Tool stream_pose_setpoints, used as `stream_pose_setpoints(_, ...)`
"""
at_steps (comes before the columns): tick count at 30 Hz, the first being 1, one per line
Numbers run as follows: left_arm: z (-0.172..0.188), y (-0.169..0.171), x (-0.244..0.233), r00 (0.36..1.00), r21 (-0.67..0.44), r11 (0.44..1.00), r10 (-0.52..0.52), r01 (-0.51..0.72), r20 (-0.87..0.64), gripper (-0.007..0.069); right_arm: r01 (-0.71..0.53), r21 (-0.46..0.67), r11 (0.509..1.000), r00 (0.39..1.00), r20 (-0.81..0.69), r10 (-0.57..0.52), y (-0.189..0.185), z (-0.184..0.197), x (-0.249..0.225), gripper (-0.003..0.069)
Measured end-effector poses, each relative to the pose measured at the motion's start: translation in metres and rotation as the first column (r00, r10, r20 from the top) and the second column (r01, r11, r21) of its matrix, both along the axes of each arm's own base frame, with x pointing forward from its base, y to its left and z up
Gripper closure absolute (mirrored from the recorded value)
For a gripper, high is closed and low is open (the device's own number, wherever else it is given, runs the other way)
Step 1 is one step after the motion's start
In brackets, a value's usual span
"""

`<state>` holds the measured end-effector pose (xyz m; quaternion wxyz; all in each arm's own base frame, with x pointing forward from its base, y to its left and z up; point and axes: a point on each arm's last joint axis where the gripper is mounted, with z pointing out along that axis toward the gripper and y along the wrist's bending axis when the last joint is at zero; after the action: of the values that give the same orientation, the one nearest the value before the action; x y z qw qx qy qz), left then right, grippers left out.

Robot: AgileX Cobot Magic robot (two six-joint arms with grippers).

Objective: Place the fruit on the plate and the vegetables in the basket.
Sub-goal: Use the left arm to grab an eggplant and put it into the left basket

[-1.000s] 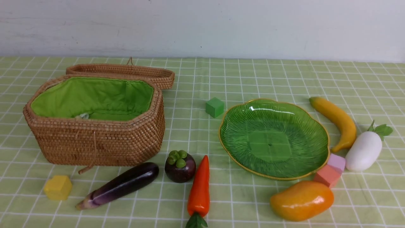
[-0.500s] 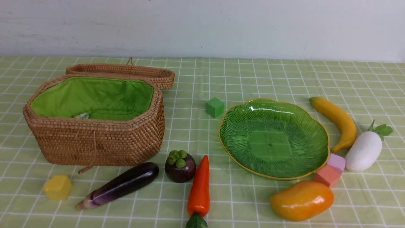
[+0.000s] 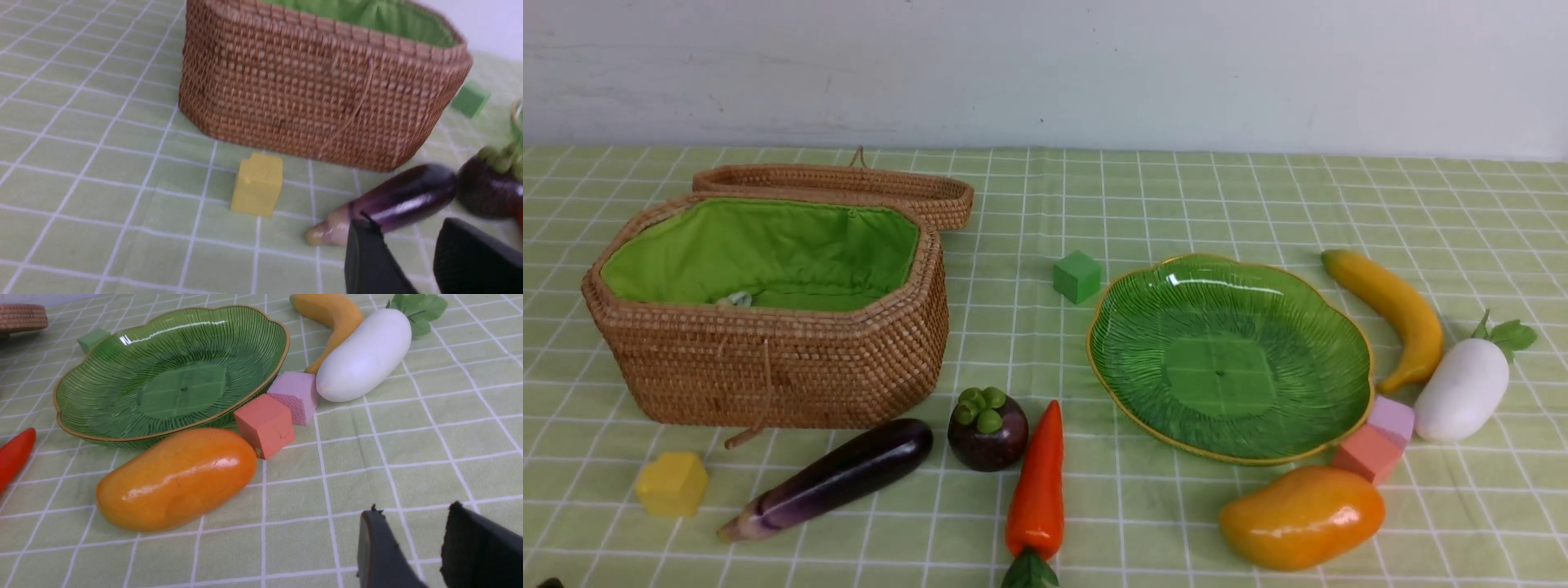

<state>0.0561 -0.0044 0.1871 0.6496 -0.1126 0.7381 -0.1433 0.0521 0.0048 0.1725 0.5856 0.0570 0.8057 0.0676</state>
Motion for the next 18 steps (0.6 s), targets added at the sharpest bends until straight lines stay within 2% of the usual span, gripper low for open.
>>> stream_pose_setpoints(3,0.01,0.001,0.001,0.995,-0.151,0.989,0.023,-0.007,0.1,0.0387,0.0,0.0,1.0,1.0,0.0,0.0,0.0,0.0,0.0,0.0418)
stream_pose_setpoints(8,0.025,0.005,0.0,0.965,-0.326,0.945,0.084,0.002,0.249,0.0387,0.0,0.0,1.0,1.0,0.0,0.0,0.0,0.0,0.0,0.0418)
stream_pose_setpoints(11,0.03,0.007,-0.001,0.95,-0.443,0.896,0.12,0.021,0.289,0.0387,0.001,-0.009,1.0,1.0,0.004,-0.001,0.0,0.0,0.0,0.0418)
stream_pose_setpoints(14,0.032,0.009,-0.002,0.944,-0.565,0.824,0.148,0.047,0.295,0.0387,0.006,-0.036,0.999,1.0,0.014,-0.005,-0.001,0.001,0.0,0.0418)
stream_pose_setpoints(18,0.037,0.008,-0.003,0.947,-0.58,0.813,0.137,0.06,0.29,0.0398,0.006,-0.037,0.999,1.0,0.018,-0.006,-0.002,0.001,0.001,0.0418)
